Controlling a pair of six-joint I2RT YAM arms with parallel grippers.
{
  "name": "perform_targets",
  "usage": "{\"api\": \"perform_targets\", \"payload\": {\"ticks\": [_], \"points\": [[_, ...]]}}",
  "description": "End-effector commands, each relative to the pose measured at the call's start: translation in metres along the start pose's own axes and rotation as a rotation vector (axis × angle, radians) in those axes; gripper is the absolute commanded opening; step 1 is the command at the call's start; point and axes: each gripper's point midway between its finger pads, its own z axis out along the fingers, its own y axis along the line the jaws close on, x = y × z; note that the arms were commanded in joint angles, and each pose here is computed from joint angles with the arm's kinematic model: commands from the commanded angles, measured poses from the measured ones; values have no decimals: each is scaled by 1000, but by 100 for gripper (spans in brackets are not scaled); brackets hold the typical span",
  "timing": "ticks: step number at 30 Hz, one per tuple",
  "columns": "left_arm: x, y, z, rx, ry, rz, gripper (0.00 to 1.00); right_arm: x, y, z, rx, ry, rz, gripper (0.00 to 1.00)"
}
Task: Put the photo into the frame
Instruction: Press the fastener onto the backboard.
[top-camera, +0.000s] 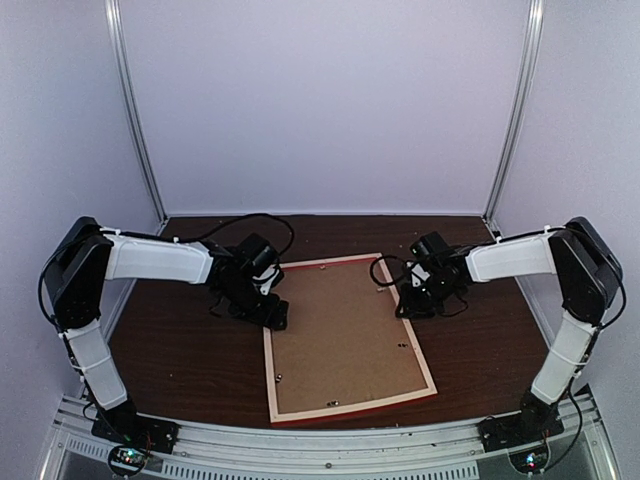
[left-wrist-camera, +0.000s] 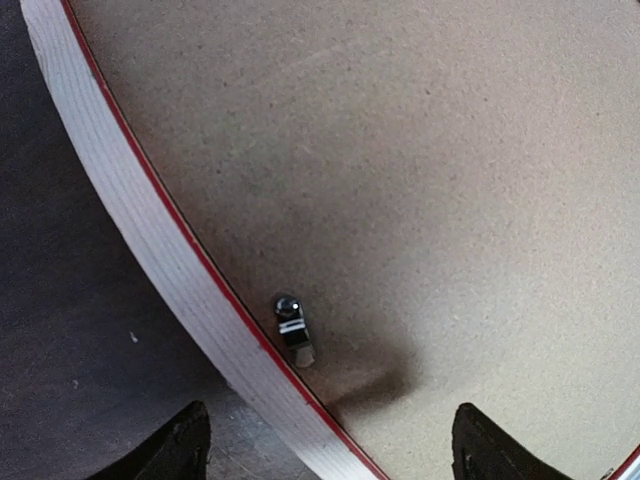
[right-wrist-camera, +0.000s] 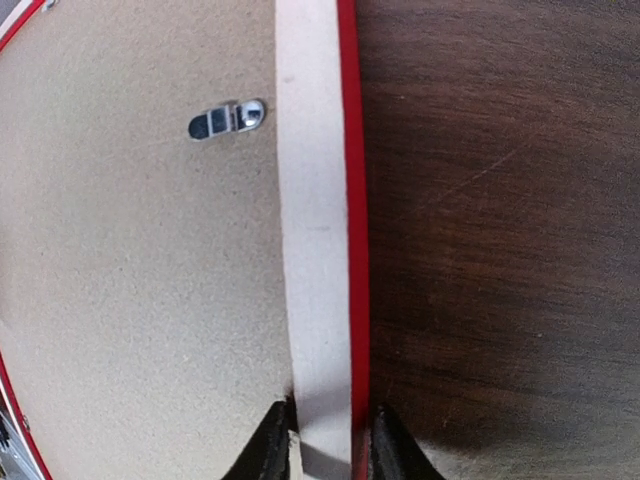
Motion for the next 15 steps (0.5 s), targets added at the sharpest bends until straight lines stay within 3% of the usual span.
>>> {"api": "perform_targets", "payload": {"ticks": [1, 7, 15], "points": [[-17, 6, -4, -29, -39, 9, 86, 4, -11, 6, 38, -19, 24, 25], [-27, 16, -8, -32, -42, -7, 92, 9, -16, 8, 51, -50, 68, 17], [-38, 30, -6, -8, -20, -13, 92, 21, -21, 4, 51, -99, 142, 7]]}}
